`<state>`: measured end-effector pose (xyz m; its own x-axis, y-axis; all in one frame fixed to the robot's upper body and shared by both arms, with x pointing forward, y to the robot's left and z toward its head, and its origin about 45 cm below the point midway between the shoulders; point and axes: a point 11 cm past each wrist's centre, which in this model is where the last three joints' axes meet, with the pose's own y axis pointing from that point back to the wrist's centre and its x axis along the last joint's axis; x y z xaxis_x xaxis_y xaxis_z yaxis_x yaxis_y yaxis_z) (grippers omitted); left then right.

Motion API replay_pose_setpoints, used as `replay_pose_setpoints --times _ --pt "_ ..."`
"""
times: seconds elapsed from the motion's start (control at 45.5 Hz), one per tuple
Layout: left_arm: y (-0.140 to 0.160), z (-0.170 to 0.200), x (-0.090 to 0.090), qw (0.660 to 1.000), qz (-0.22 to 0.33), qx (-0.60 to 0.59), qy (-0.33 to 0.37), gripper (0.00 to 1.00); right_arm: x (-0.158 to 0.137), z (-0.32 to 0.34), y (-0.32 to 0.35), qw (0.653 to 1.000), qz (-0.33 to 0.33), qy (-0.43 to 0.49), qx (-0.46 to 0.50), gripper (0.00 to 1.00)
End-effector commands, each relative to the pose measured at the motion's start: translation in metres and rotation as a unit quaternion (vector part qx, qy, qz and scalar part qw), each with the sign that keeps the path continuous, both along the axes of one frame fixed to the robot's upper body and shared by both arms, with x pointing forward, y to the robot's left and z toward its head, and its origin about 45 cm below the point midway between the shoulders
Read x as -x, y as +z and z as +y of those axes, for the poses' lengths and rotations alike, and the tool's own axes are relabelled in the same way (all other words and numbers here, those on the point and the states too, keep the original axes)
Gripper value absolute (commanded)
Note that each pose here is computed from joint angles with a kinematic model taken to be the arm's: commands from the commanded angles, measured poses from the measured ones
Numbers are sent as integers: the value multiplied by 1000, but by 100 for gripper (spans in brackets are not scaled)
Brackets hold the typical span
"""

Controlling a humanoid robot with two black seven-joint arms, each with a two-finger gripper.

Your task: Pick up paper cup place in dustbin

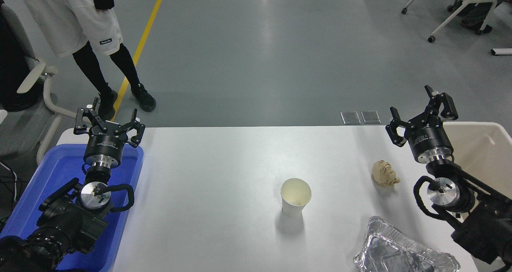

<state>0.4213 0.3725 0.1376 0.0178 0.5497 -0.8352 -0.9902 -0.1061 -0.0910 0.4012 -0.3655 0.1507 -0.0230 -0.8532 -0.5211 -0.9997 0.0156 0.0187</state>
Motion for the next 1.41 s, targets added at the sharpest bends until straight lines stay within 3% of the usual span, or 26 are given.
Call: replay_pose_setpoints --times 0.0,0.242,0.44,0.637,0.923,1.385 --pt "0 0 0 1000 0 0 1 99 1 2 -2 1000 3 3 2 100" --pt "0 0 0 1000 0 0 1 99 -2 25 10 999 -10 41 -6 100" --pt "0 0 0 1000 0 1 0 99 5 17 5 992 24 96 79 100" --pt "0 0 0 1000 0 1 0 99 8 -3 15 962 61 167 208 100" --pt "0 0 0 1000 0 0 0 99 19 -29 31 922 98 221 302 100" --pt "0 0 0 1000 0 0 0 99 36 -52 58 843 169 352 370 100"
